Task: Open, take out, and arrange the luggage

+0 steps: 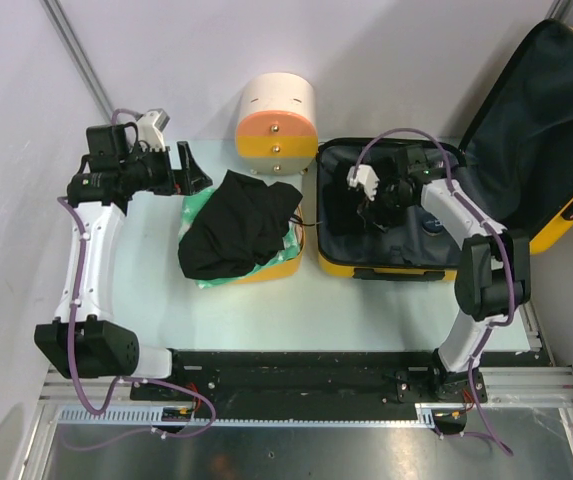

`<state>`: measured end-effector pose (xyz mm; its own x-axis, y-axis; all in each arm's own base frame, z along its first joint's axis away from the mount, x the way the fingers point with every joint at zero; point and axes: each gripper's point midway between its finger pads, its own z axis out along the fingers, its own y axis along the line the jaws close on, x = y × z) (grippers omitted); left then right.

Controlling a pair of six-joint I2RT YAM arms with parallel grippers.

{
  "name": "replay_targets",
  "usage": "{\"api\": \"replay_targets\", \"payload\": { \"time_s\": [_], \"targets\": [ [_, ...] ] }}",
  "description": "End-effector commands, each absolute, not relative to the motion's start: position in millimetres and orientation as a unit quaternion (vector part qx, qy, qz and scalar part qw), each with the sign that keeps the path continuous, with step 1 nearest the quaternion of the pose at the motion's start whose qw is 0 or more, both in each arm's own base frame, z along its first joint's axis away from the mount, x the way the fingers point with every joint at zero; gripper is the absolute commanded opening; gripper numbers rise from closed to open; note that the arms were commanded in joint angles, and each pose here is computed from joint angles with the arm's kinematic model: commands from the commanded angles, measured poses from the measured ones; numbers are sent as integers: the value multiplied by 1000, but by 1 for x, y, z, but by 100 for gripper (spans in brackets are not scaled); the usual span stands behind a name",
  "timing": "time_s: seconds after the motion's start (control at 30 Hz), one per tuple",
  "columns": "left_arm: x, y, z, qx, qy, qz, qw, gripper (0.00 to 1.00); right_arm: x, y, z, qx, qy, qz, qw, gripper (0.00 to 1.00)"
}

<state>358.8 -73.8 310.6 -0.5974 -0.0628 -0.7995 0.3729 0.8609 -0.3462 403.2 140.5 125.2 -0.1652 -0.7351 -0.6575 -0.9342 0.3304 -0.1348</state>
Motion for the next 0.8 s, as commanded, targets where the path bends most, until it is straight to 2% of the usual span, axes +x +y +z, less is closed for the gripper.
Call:
{"api": "replay_targets", "payload": {
  "time_s": [0.0, 0.1, 0.23, 0.47, 0.5, 0.57, 0.67, 0.7, 0.77],
  "targets": [
    [364, -79, 328, 108, 843, -255, 461, 98, 411, 154, 105, -637, 687, 133, 322, 70],
    [364, -78, 328, 107, 844, -253, 462, 98, 411, 155, 84, -659, 677, 131, 301, 73],
    [363, -77, 326, 104, 845, -248, 462, 98, 417, 156, 66, -669, 676, 114, 287, 73],
    [364, -75, 317, 98, 851, -246, 453, 98, 457, 154, 42, -630, 715, 40, 300, 64],
    [363, -75, 318, 100, 851, -246, 453, 98, 460, 152, 35, -626, 721, 33, 296, 59],
    [364, -75, 318, 99, 851, -246, 453, 98, 473, 146, 35, -608, 732, 4, 306, 55],
    [364, -76, 315, 98, 853, -248, 449, 98, 478, 146, 39, -597, 738, -7, 315, 41],
    [364, -76, 314, 98, 853, -249, 448, 98, 478, 148, 41, -595, 739, -5, 317, 24],
    [364, -76, 314, 98, 853, -249, 449, 98, 474, 149, 44, -595, 740, -4, 314, 6]
  ]
}}
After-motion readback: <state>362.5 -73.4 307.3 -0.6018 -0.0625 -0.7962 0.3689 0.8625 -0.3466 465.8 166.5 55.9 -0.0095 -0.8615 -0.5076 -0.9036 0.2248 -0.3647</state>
